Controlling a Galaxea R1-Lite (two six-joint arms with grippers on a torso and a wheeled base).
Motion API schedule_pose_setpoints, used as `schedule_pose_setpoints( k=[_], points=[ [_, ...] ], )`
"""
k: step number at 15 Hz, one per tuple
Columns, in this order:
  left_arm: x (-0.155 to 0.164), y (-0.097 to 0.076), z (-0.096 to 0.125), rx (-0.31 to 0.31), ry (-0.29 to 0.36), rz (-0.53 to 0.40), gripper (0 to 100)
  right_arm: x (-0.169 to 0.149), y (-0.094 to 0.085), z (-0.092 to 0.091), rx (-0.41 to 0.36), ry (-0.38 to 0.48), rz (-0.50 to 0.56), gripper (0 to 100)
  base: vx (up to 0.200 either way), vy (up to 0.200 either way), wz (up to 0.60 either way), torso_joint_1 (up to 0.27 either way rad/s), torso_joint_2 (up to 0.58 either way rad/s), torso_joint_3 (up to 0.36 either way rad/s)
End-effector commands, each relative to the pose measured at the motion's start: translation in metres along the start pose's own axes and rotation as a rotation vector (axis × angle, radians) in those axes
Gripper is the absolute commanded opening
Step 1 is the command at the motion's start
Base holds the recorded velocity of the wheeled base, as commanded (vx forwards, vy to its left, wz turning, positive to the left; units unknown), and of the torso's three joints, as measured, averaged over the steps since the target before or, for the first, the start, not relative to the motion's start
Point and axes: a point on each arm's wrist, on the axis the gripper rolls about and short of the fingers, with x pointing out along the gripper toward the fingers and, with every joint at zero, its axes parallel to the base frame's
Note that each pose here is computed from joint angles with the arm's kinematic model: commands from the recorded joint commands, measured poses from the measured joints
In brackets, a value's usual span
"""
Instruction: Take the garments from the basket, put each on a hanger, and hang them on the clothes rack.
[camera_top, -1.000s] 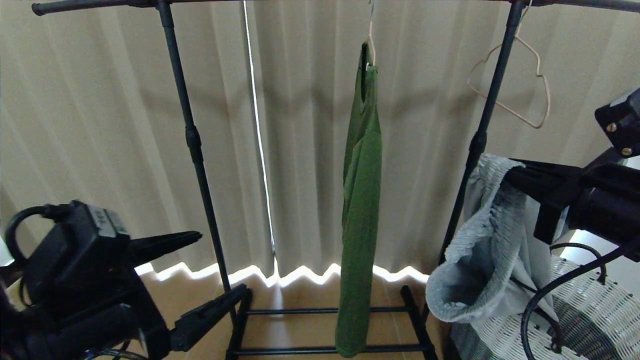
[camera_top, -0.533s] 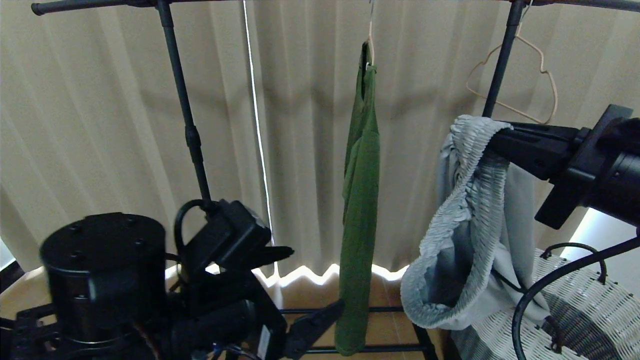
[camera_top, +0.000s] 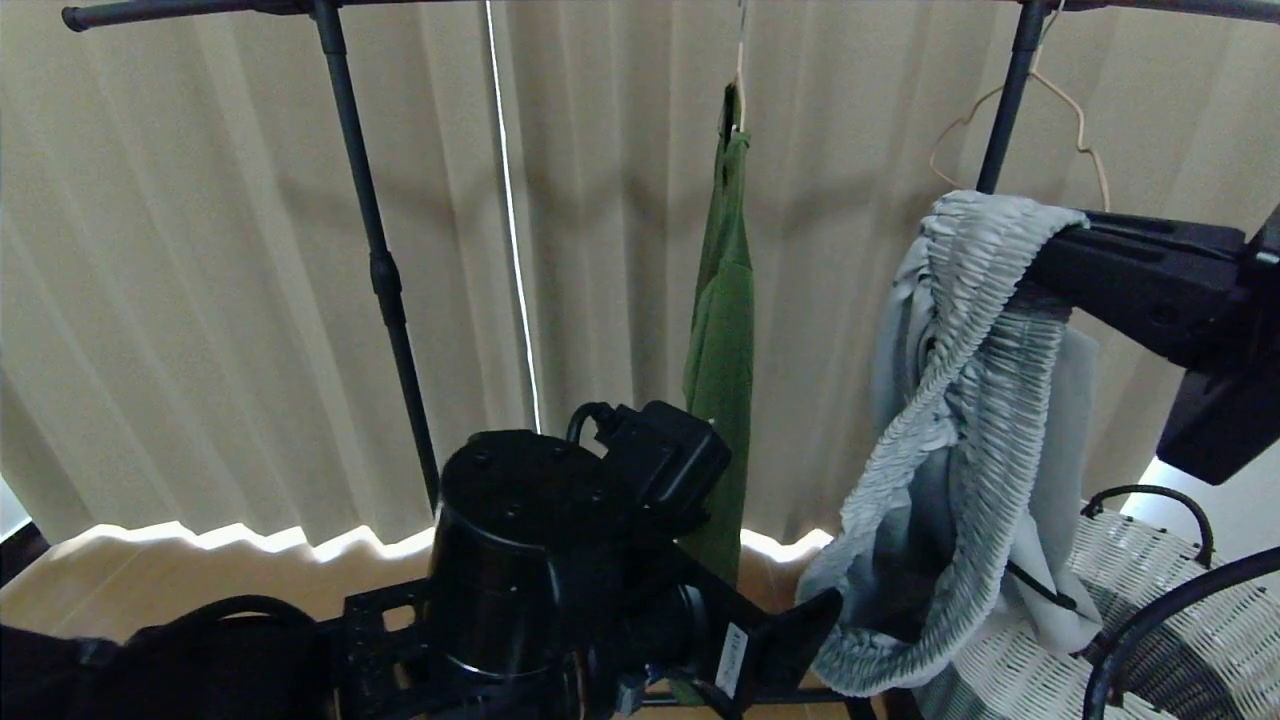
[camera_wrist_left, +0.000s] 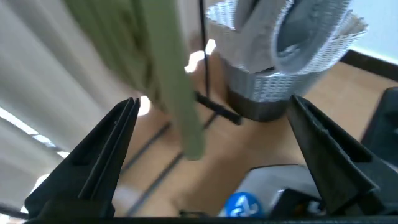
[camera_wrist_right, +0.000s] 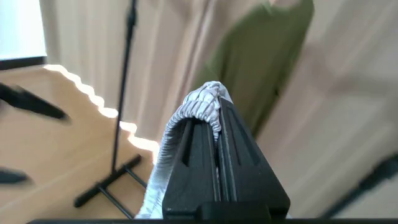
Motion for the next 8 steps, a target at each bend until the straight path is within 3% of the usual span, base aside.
schedule_pose_setpoints(
  k=[1,5,8],
  points=[
    [0.022,0.0,-0.012,-0.018,0.043,0.028,100,-0.009,0.0,0.004,0.001,-0.022,0.001,0,0.0,0.0,0.0,0.0,0.0,0.0],
    [0.032,0.0,-0.02,-0.052,0.073,0.035,100,-0.014,-0.001,0.003,0.001,-0.024,0.001,0,0.0,0.0,0.0,0.0,0.0,0.0],
    [0.042,0.002,-0.024,-0.086,0.056,0.041,100,-0.017,-0.001,0.005,0.002,-0.034,-0.002,0,0.0,0.0,0.0,0.0,0.0,0.0]
  ],
)
